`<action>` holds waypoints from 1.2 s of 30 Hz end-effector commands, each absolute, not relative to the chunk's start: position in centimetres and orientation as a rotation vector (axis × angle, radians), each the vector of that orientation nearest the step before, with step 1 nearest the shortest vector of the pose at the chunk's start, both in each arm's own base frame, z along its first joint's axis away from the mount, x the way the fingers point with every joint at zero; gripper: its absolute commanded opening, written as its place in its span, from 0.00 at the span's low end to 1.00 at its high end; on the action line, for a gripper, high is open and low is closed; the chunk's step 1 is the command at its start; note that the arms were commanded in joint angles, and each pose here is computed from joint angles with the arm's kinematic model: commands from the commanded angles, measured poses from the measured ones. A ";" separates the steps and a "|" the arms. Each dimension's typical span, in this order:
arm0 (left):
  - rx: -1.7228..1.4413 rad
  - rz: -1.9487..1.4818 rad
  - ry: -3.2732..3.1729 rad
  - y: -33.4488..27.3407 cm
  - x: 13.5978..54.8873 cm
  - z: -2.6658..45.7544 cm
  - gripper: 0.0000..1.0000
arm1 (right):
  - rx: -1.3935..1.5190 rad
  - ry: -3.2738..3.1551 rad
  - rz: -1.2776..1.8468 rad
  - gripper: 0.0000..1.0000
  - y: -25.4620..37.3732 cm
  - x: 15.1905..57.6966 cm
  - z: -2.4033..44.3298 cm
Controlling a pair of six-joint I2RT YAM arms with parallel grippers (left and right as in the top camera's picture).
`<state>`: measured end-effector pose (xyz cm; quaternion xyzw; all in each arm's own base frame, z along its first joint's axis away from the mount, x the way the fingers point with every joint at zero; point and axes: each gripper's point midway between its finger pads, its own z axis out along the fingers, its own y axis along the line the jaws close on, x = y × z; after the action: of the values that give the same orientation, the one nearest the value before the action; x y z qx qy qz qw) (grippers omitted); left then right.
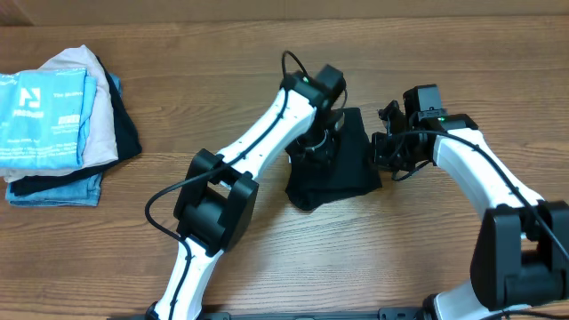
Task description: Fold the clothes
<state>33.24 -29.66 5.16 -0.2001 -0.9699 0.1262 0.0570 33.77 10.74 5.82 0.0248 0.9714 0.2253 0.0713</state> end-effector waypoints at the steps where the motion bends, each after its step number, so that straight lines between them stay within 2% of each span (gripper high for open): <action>1: -0.536 0.289 -2.925 -27.7 31.6 2.9 0.04 | 0.090 2.982 0.585 0.04 9.7 33.7 3.1; 4: -0.520 0.307 -2.875 -27.3 30.1 1.2 0.04 | 0.098 3.003 0.545 0.04 9.3 33.9 1.7; 7: -0.552 0.396 -2.944 -28.7 31.7 3.3 0.04 | 0.068 2.949 0.546 0.04 9.4 35.0 2.7; 9: -0.612 0.517 -3.070 -30.2 33.9 8.7 0.04 | 0.028 2.880 0.550 0.04 9.6 36.4 5.3; 11: -0.638 0.591 -3.274 -30.3 36.3 16.0 0.04 | -0.015 2.753 0.594 0.04 10.4 38.6 10.1; 13: -0.526 0.545 -3.471 -28.5 38.1 21.0 0.04 | -0.046 2.651 0.609 0.04 10.8 40.7 13.1; 14: -0.485 0.539 -3.504 -27.7 38.3 21.9 0.04 | -0.057 2.610 0.607 0.04 10.9 41.6 13.6; 17: -0.385 0.507 -3.493 -26.0 38.7 21.5 0.09 | -0.116 2.563 0.601 0.04 11.2 42.8 13.4; 23: -0.198 0.433 -3.428 -23.7 39.0 17.7 0.04 | -0.172 2.704 0.593 0.04 11.2 42.8 6.5; 25: -0.196 0.385 -3.389 -23.4 38.3 16.3 0.04 | -0.171 2.707 0.594 0.04 11.2 42.8 6.2; 27: -0.193 0.382 -3.384 -23.3 38.3 16.3 0.06 | -0.184 2.671 0.613 0.04 11.5 43.4 8.3; 28: -0.194 0.391 -3.383 -23.4 38.3 16.3 0.10 | -0.186 2.663 0.613 0.04 11.6 43.5 9.3; 29: -0.200 0.429 -3.373 -23.7 38.2 16.4 0.19 | -0.185 2.648 0.606 0.04 11.4 43.7 11.1; 31: -0.204 0.463 -3.362 -24.1 38.1 16.4 0.17 | -0.162 2.619 0.595 0.07 10.5 44.3 14.6; 33: -0.094 0.425 -3.322 -23.7 37.5 15.1 0.25 | -0.077 2.640 0.581 0.09 8.0 44.2 16.1; 34: -0.067 0.404 -3.301 -23.6 37.2 14.2 0.33 | -0.039 2.656 0.575 0.09 6.9 44.0 15.9; 35: -0.011 0.380 -3.261 -23.4 36.7 12.7 0.70 | 0.007 2.677 0.570 0.09 5.6 43.6 15.6; 36: 0.040 0.362 -3.222 -23.4 36.1 11.4 0.85 | 0.047 2.692 0.565 0.09 4.4 43.3 15.4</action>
<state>37.48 -23.52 15.63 -0.0335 -0.9851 0.1253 -0.1126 43.41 6.74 14.25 -0.0051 0.9608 0.2071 0.1844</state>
